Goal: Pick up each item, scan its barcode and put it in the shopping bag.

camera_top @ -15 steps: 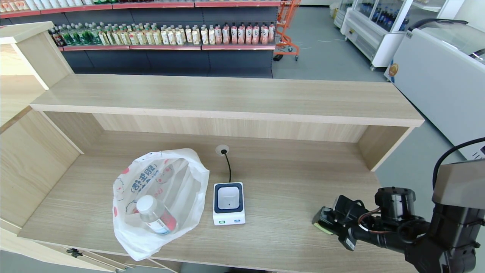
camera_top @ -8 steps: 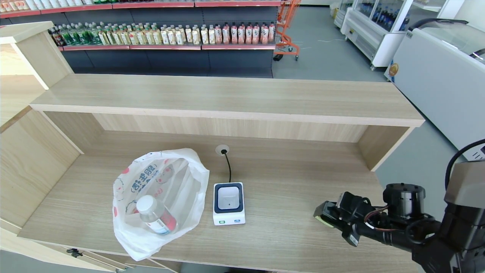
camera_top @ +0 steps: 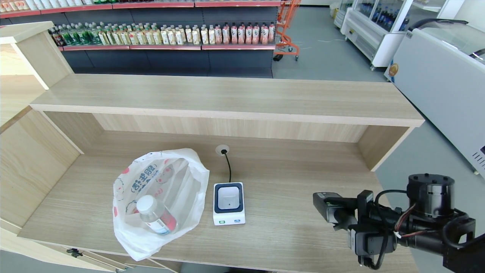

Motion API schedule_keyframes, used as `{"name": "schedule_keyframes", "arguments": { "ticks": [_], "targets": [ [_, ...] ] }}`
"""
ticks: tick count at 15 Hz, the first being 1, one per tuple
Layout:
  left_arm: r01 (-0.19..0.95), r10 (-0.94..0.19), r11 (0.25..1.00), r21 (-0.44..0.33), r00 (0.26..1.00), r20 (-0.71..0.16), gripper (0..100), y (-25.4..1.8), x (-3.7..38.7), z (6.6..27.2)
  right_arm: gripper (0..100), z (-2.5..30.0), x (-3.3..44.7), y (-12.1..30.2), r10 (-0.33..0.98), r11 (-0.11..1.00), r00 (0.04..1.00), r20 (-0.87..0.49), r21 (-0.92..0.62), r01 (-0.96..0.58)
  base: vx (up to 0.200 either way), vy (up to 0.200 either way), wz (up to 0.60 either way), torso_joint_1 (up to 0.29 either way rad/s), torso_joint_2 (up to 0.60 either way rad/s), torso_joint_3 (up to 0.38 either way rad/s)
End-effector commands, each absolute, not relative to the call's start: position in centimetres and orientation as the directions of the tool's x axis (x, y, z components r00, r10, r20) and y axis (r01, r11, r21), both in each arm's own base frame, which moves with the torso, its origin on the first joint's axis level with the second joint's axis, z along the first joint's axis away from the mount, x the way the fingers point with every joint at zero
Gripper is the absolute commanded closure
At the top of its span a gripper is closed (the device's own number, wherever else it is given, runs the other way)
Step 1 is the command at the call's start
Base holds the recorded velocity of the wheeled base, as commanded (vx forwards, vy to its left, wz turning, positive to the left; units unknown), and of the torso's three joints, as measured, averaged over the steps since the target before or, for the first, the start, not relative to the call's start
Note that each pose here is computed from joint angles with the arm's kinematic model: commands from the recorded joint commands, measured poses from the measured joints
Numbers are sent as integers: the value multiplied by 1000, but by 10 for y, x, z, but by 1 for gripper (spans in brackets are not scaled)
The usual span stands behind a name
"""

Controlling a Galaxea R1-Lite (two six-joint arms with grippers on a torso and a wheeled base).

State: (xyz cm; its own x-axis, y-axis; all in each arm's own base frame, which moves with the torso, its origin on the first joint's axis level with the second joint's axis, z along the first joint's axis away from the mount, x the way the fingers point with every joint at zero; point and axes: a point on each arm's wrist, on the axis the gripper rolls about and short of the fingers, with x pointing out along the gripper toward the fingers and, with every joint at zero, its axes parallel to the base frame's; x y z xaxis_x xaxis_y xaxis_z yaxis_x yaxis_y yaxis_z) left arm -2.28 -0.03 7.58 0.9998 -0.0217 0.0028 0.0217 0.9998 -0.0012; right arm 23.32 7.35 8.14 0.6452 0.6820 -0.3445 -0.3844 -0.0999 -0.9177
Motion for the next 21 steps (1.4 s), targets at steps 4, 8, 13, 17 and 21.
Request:
{"name": "schedule_keyframes", "arguments": {
  "ticks": [4, 8, 13, 17, 21],
  "targets": [
    [21, -21, 1000, -2, 1000, 2, 0, 0, -23, 76, 100, 88, 220, 108, 854, -323, 439, -280, -946, 23, 0, 0, 0, 0, 0, 0],
    [21, -21, 1000, -2, 1000, 2, 0, 0, -23, 76, 100, 101, 222, 115, 913, -311, 380, -147, -854, 417, 0, 0, 0, 0, 0, 0],
    [21, -21, 1000, -2, 1000, 2, 0, 0, -23, 76, 100, 84, 227, 139, 981, -190, 132, -140, -809, 557, 0, 0, 0, 0, 0, 0],
    [21, -21, 1000, -2, 1000, 2, 0, 0, -23, 76, 100, 81, 228, 169, 993, -99, 8, -119, -788, 607, 0, 0, 0, 0, 0, 0],
    [21, -21, 1000, -2, 1000, 2, 0, 0, -23, 76, 100, 74, 226, 173, 991, -98, -14, -133, -789, 607, 0, 0, 0, 0, 0, 0]
  ]
}}
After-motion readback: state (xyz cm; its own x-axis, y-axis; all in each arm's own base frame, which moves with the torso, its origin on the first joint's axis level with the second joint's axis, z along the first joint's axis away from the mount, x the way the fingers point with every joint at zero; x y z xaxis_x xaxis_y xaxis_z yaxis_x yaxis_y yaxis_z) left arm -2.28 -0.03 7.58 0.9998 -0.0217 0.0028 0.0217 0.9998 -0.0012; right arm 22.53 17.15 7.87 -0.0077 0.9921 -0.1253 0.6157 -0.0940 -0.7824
